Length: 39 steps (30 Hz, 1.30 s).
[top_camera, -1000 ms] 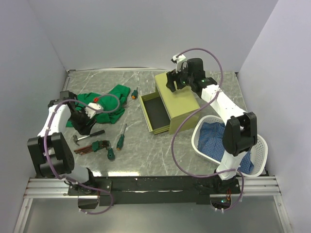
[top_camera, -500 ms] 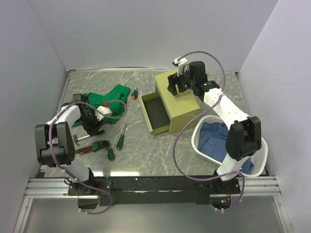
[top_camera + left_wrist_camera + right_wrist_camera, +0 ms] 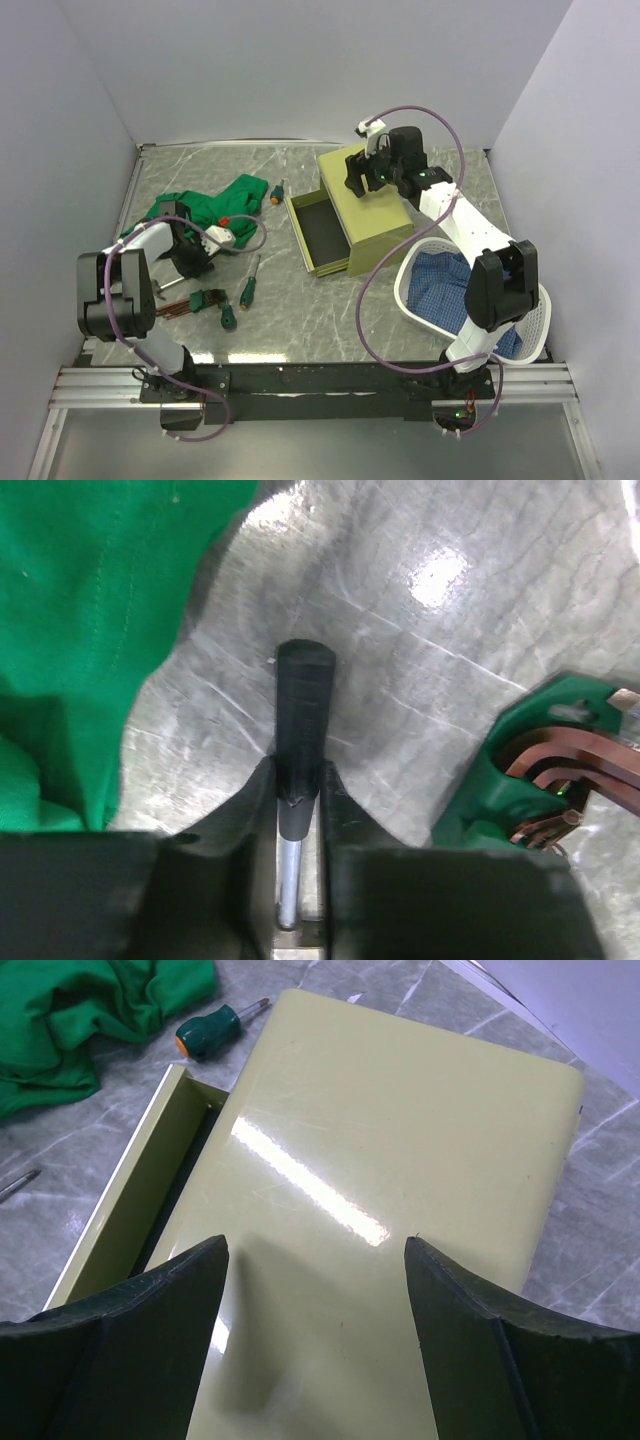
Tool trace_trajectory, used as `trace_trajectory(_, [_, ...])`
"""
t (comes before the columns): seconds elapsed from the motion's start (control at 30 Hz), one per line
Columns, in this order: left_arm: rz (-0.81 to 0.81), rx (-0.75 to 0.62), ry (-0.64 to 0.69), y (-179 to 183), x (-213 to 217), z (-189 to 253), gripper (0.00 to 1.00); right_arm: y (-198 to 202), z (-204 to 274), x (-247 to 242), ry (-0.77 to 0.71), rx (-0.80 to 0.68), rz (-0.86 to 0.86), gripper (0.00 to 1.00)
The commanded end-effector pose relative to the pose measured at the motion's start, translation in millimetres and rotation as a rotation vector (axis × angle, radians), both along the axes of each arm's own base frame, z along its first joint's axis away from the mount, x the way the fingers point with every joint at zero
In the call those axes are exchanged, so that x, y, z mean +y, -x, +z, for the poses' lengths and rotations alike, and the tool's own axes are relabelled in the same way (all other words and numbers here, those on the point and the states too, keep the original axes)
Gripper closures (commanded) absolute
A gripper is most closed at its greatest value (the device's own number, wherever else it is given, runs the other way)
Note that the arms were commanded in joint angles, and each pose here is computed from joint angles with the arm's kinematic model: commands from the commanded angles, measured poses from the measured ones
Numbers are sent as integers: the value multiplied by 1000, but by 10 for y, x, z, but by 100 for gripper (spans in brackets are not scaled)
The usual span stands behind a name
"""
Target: Sort the tools into containers
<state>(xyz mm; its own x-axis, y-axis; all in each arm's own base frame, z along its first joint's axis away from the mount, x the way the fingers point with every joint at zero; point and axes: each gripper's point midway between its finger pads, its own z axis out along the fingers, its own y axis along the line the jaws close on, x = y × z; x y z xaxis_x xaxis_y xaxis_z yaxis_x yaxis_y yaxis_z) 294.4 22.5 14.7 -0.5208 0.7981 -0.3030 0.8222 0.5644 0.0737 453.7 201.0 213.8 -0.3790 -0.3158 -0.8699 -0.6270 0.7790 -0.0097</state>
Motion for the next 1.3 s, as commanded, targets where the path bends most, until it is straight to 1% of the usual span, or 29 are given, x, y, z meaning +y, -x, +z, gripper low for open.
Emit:
trace_trajectory(0.0, [4, 6, -10, -49, 21, -44, 94, 359, -683, -237, 110, 263, -62, 21])
trace_trajectory(0.03, [0, -21, -3, -83, 10, 87, 99, 355, -690, -242, 114, 263, -62, 21])
trace_trajectory(0.07, [-4, -36, 3, -107, -1, 188, 99, 357, -697, -246, 116, 264, -63, 21])
trace_trajectory(0.2, [-67, -100, 55, -177, -169, 908, 99, 351, -685, -252, 121, 257, -62, 21])
trace_trajectory(0.27, [-86, -151, 111, -223, -288, 1212, 99, 339, -685, -259, 125, 254, -66, 21])
trace_trajectory(0.3, [-93, -204, 126, -338, -327, 1461, 99, 335, -683, -261, 125, 252, -67, 21])
trace_trajectory(0.37, [-71, -194, 195, -382, -456, 1616, 99, 325, -676, -277, 126, 249, -77, 21])
trace_trajectory(0.4, [-21, -220, 239, -495, -531, 1815, 99, 313, -673, -279, 124, 248, -84, 21])
trace_trajectory(0.43, [29, -199, 282, -594, -580, 1812, 99, 308, -673, -274, 119, 251, -93, 21])
trace_trajectory(0.47, [50, -191, 368, -661, -716, 1901, 99, 299, -661, -279, 115, 251, -99, 21])
trace_trajectory(0.5, [127, -192, 451, -772, -816, 2109, 99, 289, -646, -283, 115, 248, -105, 21])
trace_trajectory(0.53, [166, -135, 519, -849, -917, 2075, 99, 284, -641, -286, 115, 247, -108, 21])
trace_trajectory(0.57, [179, -123, 642, -940, -1091, 2211, 99, 274, -619, -291, 116, 242, -112, 21])
trace_trajectory(0.6, [266, -68, 738, -990, -1208, 2333, 99, 269, -603, -304, 120, 236, -117, 21])
trace_trajectory(0.63, [293, -9, 809, -1057, -1311, 2314, 99, 269, -593, -304, 124, 233, -116, 21])
trace_trajectory(0.67, [301, -25, 873, -1202, -1379, 2392, 99, 268, -583, -317, 126, 230, -119, 21])
trace_trajectory(0.7, [383, 69, 959, -1207, -1519, 2448, 99, 272, -552, -325, 127, 222, -120, 20])
trace_trajectory(0.83, [467, 143, 1109, -1452, -1749, 2519, 99, 301, -571, -382, 148, 216, -127, 20])
trace_trajectory(0.87, [459, 169, 1132, -1446, -1888, 2534, 99, 318, -598, -405, 156, 219, -129, 20])
trace_trajectory(0.9, [450, 201, 1206, -1478, -2014, 2611, 99, 318, -596, -418, 162, 214, -132, 20])
trace_trajectory(0.97, [430, 247, 1286, -1486, -2141, 2706, 99, 306, -608, -463, 167, 212, -142, 20])
trace_trajectory(1.0, [432, 278, 1362, -1509, -2243, 2779, 99, 302, -598, -462, 167, 211, -142, 20])
trace_trajectory(1.03, [405, 295, 1401, -1496, -2310, 2818, 99, 294, -608, -483, 167, 213, -149, 20])
trace_trajectory(1.07, [414, 323, 1428, -1503, -2362, 2808, 99, 281, -593, -500, 168, 209, -154, 20])
trace_trajectory(1.1, [473, 418, 1452, -1473, -2465, 2774, 99, 269, -613, -513, 173, 212, -158, 20])
trace_trajectory(1.13, [468, 404, 1484, -1558, -2514, 2738, 99, 257, -613, -513, 176, 209, -157, 20])
trace_trajectory(1.17, [488, 427, 1502, -1588, -2559, 2708, 99, 238, -594, -521, 177, 205, -160, 20])
trace_trajectory(1.2, [531, 493, 1519, -1578, -2645, 2666, 99, 224, -597, -529, 180, 207, -164, 20])
trace_trajectory(1.27, [613, 499, 1545, -1713, -2699, 2519, 99, 191, -570, -544, 179, 203, -170, 20])
